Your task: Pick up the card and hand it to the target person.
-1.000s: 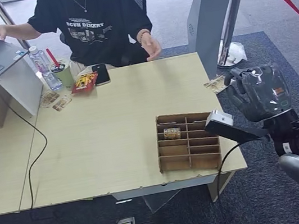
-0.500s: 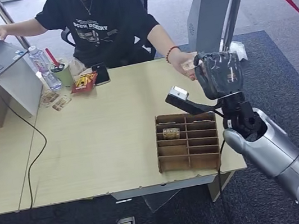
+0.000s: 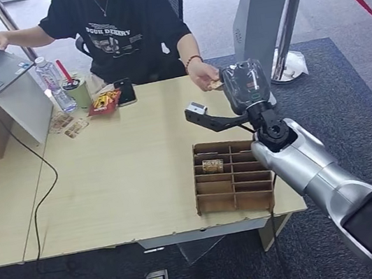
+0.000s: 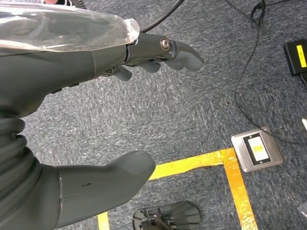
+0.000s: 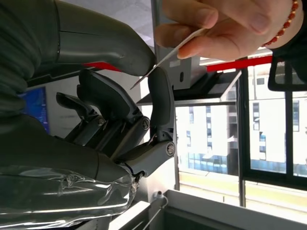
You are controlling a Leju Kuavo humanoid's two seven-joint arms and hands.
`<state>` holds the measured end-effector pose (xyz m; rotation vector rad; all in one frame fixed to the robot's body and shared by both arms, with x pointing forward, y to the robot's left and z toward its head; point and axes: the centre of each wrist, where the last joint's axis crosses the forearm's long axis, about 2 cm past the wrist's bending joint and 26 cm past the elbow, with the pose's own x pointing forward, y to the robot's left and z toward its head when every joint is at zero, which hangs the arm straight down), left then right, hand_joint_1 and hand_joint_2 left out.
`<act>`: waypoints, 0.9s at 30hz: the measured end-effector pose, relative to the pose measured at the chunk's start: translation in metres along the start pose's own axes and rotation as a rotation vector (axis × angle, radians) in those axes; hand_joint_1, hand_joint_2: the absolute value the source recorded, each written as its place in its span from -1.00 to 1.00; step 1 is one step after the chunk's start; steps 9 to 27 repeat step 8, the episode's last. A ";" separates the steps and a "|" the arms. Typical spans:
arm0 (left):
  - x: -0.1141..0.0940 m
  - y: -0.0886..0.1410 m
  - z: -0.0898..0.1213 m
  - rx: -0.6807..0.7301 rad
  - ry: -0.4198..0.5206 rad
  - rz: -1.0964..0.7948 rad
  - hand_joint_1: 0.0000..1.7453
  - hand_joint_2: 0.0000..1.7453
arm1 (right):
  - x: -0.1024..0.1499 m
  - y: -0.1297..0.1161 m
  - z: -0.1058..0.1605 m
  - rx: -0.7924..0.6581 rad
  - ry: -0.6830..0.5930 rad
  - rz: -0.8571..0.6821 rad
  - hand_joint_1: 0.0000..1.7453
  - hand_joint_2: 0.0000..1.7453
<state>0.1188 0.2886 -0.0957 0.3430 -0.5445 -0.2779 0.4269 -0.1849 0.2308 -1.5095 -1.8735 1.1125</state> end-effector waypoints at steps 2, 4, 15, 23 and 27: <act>-0.001 0.000 0.000 0.000 0.003 0.000 -1.00 1.00 | 0.002 0.003 0.000 0.018 0.000 -0.002 -0.04 1.00; -0.002 0.000 0.001 0.000 0.007 -0.001 -1.00 1.00 | 0.004 0.007 0.002 0.038 0.003 -0.006 -0.81 1.00; -0.004 0.000 0.001 -0.001 0.011 0.000 -1.00 1.00 | 0.004 0.011 0.005 0.066 0.013 -0.024 -1.00 1.00; -0.004 0.000 0.001 -0.001 0.011 0.000 -1.00 1.00 | 0.004 0.011 0.005 0.066 0.013 -0.024 -1.00 1.00; -0.004 0.000 0.001 -0.001 0.011 0.000 -1.00 1.00 | 0.004 0.011 0.005 0.066 0.013 -0.024 -1.00 1.00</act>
